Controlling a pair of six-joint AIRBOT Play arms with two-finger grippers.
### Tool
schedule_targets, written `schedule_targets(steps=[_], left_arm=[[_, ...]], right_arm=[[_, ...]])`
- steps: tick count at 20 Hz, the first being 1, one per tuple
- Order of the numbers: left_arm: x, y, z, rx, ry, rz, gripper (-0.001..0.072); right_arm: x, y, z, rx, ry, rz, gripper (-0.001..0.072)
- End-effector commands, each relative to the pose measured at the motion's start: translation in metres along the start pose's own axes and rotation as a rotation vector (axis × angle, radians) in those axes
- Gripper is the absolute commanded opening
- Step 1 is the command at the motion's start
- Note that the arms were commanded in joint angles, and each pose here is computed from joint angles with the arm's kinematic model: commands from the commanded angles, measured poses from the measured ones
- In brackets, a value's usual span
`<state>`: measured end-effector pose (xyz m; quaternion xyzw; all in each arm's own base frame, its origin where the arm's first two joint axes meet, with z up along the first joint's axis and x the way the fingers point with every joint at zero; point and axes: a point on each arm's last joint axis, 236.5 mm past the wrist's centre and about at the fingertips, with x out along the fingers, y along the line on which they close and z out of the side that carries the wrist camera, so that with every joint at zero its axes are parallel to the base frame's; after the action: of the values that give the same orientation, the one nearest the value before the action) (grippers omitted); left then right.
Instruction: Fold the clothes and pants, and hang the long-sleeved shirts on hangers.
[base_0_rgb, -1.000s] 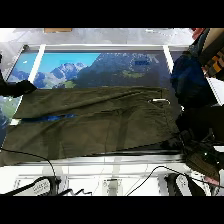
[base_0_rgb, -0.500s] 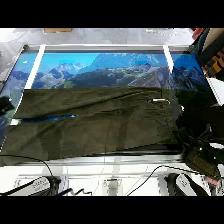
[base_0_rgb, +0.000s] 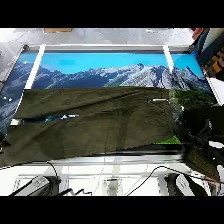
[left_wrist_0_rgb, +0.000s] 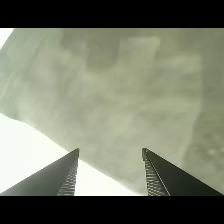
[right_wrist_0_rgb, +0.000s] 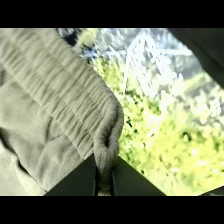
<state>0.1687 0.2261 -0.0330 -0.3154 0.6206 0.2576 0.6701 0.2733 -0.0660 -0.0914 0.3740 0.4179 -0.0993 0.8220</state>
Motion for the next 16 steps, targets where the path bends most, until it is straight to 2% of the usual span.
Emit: schedule_targets(steps=[1,9,11,16], left_arm=[[0.02,0.026,-0.034,-0.079,0.067,-0.016,0.0471],[0.037,0.07,-0.064,-0.305,0.074,-0.027,0.0475],[0.038,0.078,-0.058,-0.35,0.027,-0.034,0.0514],[0.036,0.091,-0.03,-0.355,-0.112,-0.031,0.0524]], right_arm=[[-0.012,-0.001,0.008,-0.118,-0.039,-0.035,0.0026],[-0.012,0.0,0.007,-0.118,-0.038,-0.033,0.0026],[-0.012,0.001,0.007,-0.116,-0.035,-0.029,0.0025],[-0.012,0.002,0.007,-0.113,-0.035,-0.025,0.0026]])
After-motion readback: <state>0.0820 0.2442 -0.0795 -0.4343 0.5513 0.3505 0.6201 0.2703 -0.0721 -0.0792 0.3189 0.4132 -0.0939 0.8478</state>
